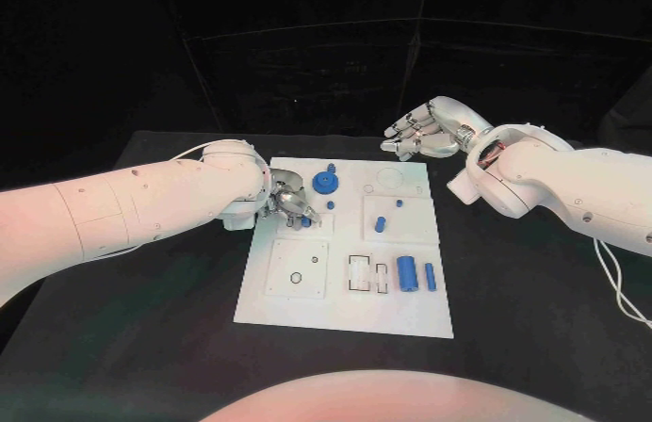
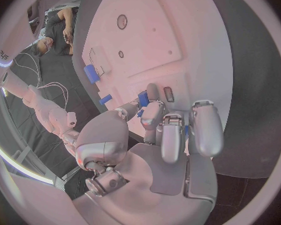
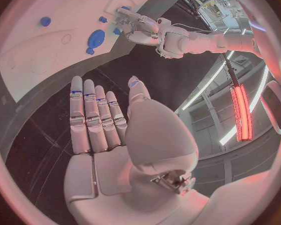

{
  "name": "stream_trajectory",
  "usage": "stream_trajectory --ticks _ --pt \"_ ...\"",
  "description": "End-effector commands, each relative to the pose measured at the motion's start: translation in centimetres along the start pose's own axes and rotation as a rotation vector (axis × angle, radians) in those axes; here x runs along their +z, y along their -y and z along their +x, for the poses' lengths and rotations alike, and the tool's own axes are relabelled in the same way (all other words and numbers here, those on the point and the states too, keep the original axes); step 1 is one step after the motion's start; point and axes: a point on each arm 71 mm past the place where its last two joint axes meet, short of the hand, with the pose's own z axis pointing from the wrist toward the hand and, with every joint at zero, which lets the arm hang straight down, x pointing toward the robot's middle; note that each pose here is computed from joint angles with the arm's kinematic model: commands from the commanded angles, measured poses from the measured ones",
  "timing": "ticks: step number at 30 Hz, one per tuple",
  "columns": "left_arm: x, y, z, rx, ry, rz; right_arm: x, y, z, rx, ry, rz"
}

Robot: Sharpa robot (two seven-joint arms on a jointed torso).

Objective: Assemble the parts on the task board

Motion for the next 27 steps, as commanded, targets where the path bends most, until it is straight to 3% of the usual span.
stream_trajectory --ticks 1,17,27 --pt "0.10 -0.04 0.29 0.013 -0.025 -0.008 0.0 -0.1 -0.1 0.003 0.000 -0.004" --pt "-0.26 -0.49 0.15 0.001 0.002 -0.009 0.0 0.0 -0.1 0.006 0.000 0.001" --pt "-1.85 -0.61 -1.54 -0.008 0.058 0.005 0.2 0.1 -0.1 0.009 0.005 0.004"
